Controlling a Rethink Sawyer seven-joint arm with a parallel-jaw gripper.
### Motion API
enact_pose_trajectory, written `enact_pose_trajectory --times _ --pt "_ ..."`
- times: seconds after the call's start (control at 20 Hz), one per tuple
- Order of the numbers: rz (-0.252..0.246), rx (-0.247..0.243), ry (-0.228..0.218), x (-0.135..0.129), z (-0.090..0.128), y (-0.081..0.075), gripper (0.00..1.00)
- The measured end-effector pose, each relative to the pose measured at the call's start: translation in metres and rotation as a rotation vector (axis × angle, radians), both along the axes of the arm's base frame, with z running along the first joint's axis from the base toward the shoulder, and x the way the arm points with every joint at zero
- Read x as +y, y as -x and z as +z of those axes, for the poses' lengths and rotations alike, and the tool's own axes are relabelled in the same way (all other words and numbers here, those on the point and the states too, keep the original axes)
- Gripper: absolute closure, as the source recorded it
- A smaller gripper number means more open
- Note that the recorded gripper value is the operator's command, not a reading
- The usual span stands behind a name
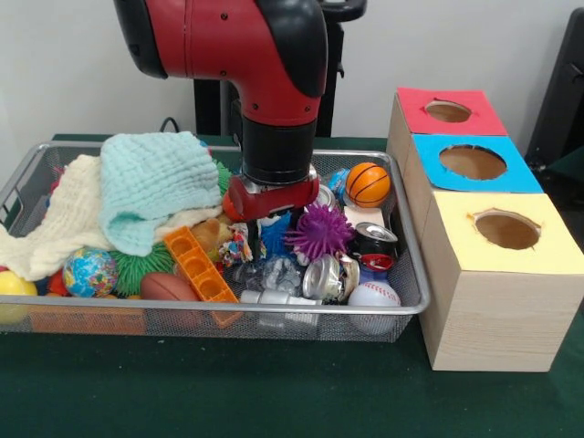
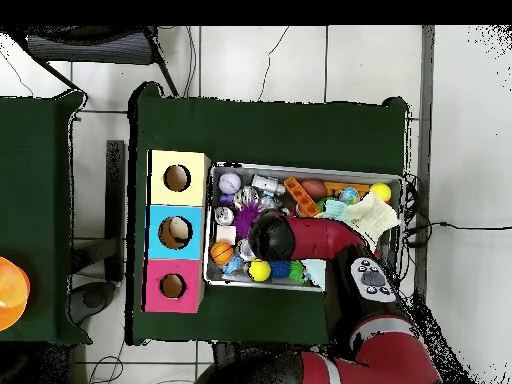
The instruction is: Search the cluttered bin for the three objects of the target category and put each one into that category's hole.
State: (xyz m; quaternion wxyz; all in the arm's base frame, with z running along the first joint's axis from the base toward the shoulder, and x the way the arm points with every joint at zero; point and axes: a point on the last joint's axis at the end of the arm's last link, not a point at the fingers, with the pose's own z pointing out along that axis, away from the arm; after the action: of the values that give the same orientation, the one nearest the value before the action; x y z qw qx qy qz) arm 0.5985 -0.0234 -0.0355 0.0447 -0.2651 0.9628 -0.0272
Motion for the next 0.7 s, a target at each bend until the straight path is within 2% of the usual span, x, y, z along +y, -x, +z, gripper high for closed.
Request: enact_pose_trajectory --times 0.15,0.5,0.7 --pt "-0.001 -0.032 -0.009 0.0029 -0.0114 0.0012 0.0" --pt "-0.038 -0.055 -0.023 -0.0012 -0.01 0.0005 0.0" --pt "-0.049 -0.099 -0.035 -0.0026 -0.0149 -0.0015 0.0"
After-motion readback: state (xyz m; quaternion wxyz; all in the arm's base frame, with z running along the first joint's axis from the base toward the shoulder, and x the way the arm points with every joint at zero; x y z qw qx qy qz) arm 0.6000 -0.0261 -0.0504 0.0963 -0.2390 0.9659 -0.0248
